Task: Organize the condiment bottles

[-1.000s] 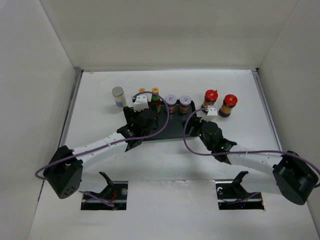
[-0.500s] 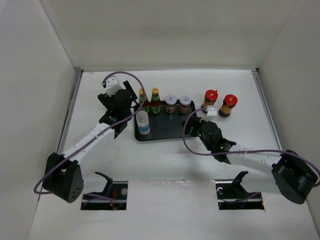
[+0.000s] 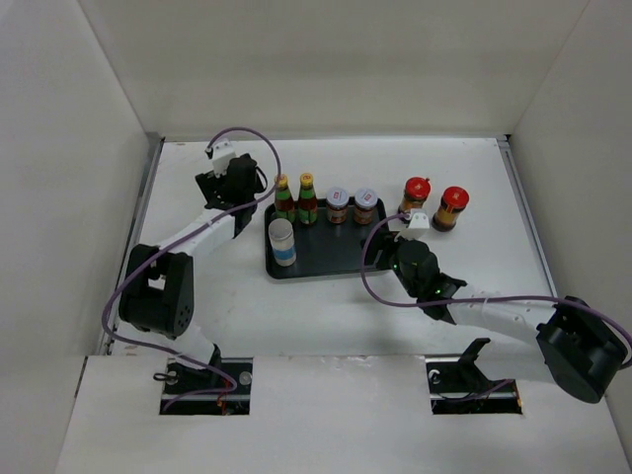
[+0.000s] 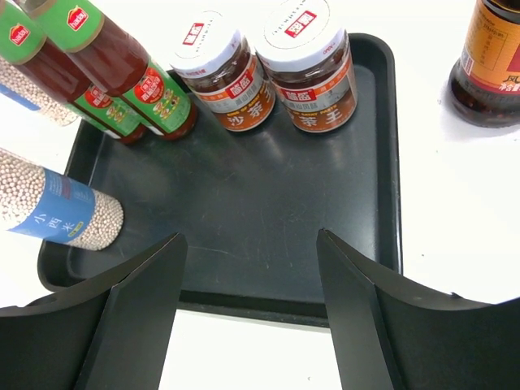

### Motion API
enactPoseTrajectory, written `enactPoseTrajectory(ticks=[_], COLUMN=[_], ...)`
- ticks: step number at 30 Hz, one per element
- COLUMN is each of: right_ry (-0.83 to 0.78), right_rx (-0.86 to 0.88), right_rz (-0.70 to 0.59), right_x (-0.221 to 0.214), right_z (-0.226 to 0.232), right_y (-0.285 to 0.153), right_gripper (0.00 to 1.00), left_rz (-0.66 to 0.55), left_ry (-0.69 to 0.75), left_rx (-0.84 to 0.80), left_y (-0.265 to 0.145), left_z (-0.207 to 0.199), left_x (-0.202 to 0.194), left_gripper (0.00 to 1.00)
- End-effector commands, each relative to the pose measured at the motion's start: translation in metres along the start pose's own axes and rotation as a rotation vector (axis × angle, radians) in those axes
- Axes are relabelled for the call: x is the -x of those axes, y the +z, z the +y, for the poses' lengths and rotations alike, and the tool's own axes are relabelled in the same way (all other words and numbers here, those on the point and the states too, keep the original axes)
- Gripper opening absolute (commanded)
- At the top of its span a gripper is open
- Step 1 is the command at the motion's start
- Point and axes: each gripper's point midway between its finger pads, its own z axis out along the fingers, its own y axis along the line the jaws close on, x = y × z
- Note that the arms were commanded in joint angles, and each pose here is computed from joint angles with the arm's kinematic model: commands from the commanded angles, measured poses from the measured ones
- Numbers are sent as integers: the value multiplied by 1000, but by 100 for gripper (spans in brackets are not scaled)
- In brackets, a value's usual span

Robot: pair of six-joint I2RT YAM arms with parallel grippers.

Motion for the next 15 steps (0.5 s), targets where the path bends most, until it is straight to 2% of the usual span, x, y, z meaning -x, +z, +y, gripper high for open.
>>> enactPoseTrajectory(ticks=[1, 7, 11, 15], right_ry=[8, 12, 9, 18], right_rx=[24, 28, 24, 34], right_rz=[-53, -60, -54, -62], right_x=[16, 18, 17, 19], right_z=[11, 12, 11, 13], right_y=[0, -1, -1, -3], right_gripper=[72, 72, 72, 72], left_rz=[-49, -50, -58, -141], left_ry=[-57, -50, -50, -96], left_rx=[-41, -41, -28, 8], left_y=[6, 20, 23, -3], left_z=[-14, -22, -18, 3], left_x=[28, 27, 29, 47], left_gripper=[87, 73, 50, 46])
